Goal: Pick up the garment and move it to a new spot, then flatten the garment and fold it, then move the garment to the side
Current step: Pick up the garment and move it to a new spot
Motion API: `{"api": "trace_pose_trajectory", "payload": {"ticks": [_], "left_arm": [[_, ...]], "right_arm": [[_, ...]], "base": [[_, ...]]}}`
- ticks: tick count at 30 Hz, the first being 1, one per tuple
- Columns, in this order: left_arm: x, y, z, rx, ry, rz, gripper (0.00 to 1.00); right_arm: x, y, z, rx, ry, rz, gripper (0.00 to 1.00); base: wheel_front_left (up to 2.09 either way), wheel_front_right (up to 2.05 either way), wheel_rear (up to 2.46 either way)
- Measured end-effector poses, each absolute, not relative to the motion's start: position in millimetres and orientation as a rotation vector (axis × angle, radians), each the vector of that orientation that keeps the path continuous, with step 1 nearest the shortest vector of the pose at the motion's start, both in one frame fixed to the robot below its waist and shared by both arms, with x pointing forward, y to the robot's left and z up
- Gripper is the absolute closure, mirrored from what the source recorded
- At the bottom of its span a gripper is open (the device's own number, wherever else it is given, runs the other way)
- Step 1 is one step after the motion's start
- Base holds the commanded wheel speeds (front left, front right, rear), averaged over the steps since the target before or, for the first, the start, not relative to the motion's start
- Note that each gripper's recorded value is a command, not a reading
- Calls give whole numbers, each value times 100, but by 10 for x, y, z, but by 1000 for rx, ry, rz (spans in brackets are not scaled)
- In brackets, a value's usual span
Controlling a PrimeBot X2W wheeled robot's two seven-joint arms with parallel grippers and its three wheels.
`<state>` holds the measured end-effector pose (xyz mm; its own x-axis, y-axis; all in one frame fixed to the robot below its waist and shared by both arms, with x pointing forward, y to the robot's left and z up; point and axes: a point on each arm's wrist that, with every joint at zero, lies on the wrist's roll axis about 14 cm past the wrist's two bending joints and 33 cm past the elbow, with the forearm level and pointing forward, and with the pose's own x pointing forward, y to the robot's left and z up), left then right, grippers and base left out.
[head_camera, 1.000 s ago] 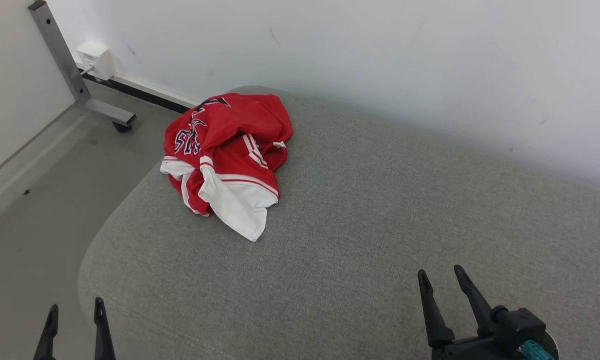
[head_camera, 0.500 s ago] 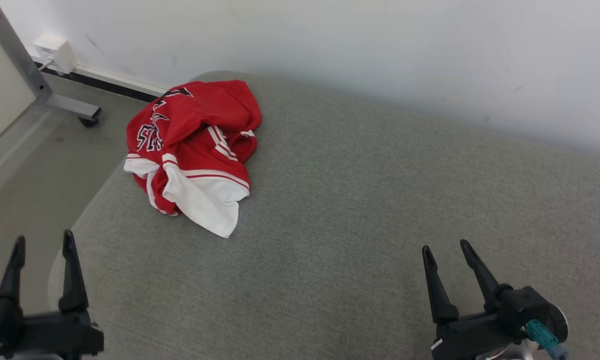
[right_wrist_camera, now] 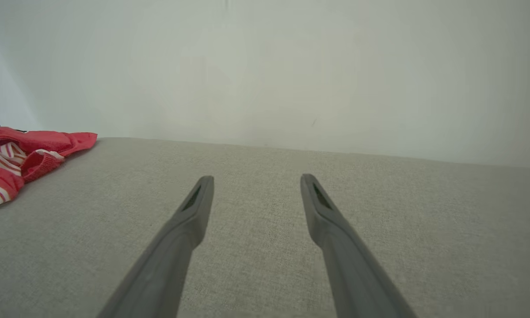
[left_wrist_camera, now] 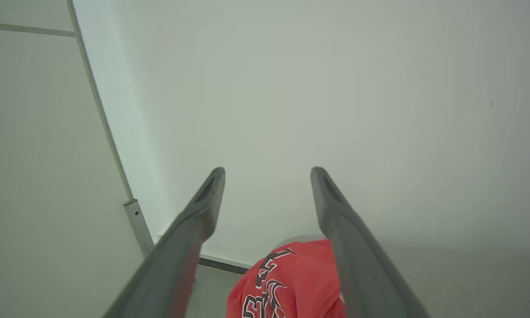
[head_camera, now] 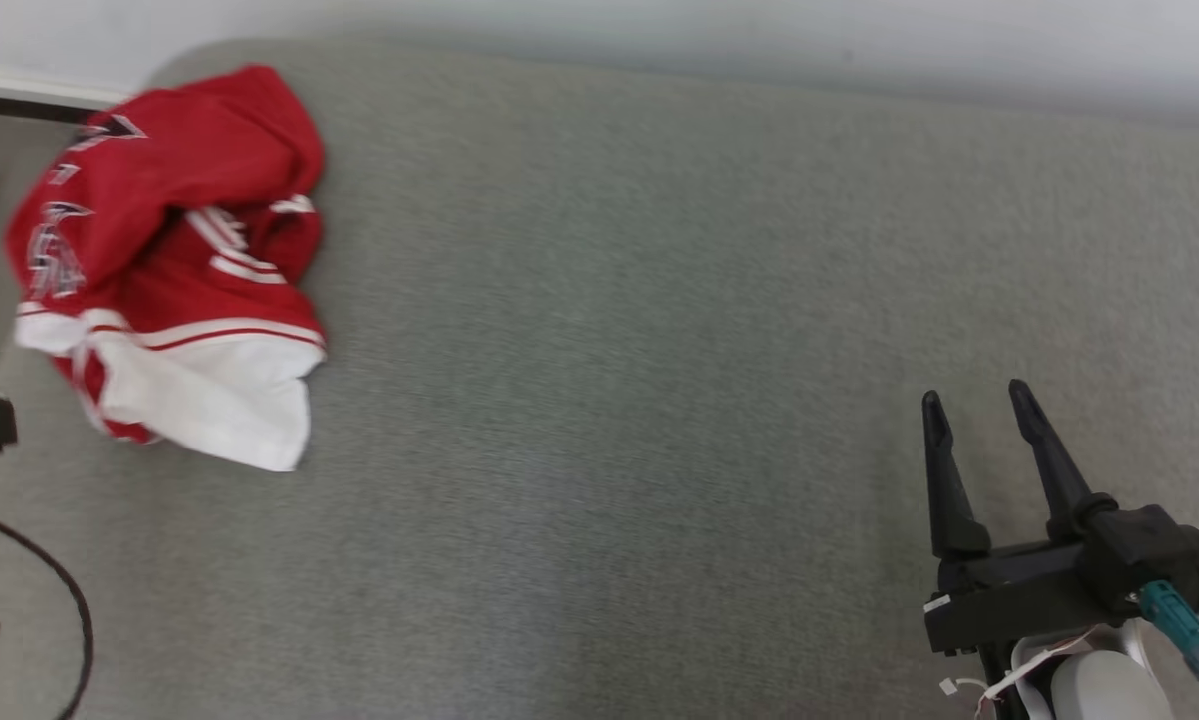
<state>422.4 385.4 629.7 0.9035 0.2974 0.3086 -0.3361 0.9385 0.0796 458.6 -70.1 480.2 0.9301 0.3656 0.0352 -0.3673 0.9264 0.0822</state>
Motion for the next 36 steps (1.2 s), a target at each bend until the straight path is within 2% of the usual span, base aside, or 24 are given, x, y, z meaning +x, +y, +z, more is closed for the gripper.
{"api": "trace_pose_trajectory", "payload": {"ticks": [6,12,21,28,29,30,31,36], "left_arm": [[4851,3735,6015,133,-182,259,0],[5194,3675,5353,127,31,226,0],[5147,3842,4543,126,301,258,0],[5010,3900,4245,104,406,281,0],[5003,3906,4242,109,405,281,16],[5001,3912,4247,110,402,283,66],[5005,3912,4274,120,383,281,100],[5076,3945,4557,156,263,282,100]], "right_arm": [[4643,-1034,4598,80,18,285,0],[4617,-1283,4417,71,62,218,0],[4586,-1487,4325,62,81,159,0],[4582,-1481,4331,67,77,158,0],[4583,-1478,4338,68,75,159,0],[4582,-1476,4345,68,74,159,0],[4581,-1475,4352,69,72,159,0],[4560,-1451,4390,72,65,165,0]], "base": [[0,0,0],[0,0,0],[0,0,0],[0,0,0],[0,0,0],[0,0,0],[0,0,0],[0,0,0]]}}
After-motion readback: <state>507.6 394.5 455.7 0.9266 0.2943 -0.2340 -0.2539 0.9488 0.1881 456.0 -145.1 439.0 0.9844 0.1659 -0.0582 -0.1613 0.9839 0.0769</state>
